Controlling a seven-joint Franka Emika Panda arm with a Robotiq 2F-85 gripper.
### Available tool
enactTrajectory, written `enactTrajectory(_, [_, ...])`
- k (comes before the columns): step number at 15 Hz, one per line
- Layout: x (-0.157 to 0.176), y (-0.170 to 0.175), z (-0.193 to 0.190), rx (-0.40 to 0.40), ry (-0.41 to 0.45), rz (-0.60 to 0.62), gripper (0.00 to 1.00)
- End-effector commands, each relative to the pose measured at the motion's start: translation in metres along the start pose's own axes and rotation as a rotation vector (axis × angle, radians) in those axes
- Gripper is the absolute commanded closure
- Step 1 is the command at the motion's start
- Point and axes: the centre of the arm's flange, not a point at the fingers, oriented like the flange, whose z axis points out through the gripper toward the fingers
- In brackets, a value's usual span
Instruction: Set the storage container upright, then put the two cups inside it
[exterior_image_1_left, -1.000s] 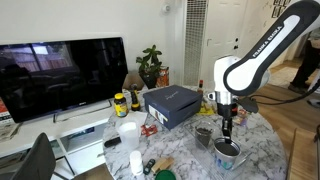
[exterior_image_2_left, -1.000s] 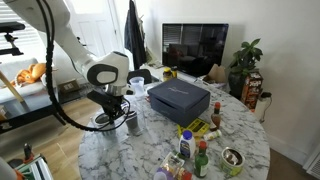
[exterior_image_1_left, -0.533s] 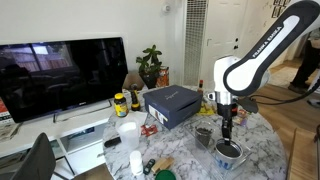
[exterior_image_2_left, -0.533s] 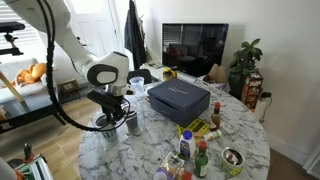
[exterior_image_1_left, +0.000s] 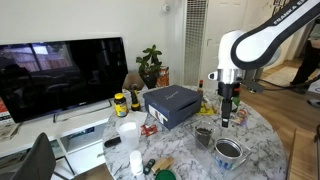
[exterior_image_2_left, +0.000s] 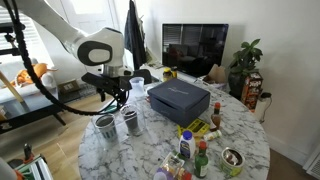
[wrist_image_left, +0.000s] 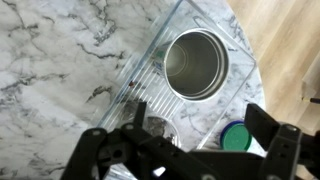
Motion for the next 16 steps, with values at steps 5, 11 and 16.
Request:
enactTrajectory(5, [-0.035,-0.032,-0.11,-0.017,0.11,-0.041,0.0])
enactTrajectory(11, [-0.035,-0.037,-0.14,-0.023,0.18,-0.059,0.0])
enactTrajectory(16, [-0.039,-0.039,-0.151,-0.028,0.201,-0.062,0.0])
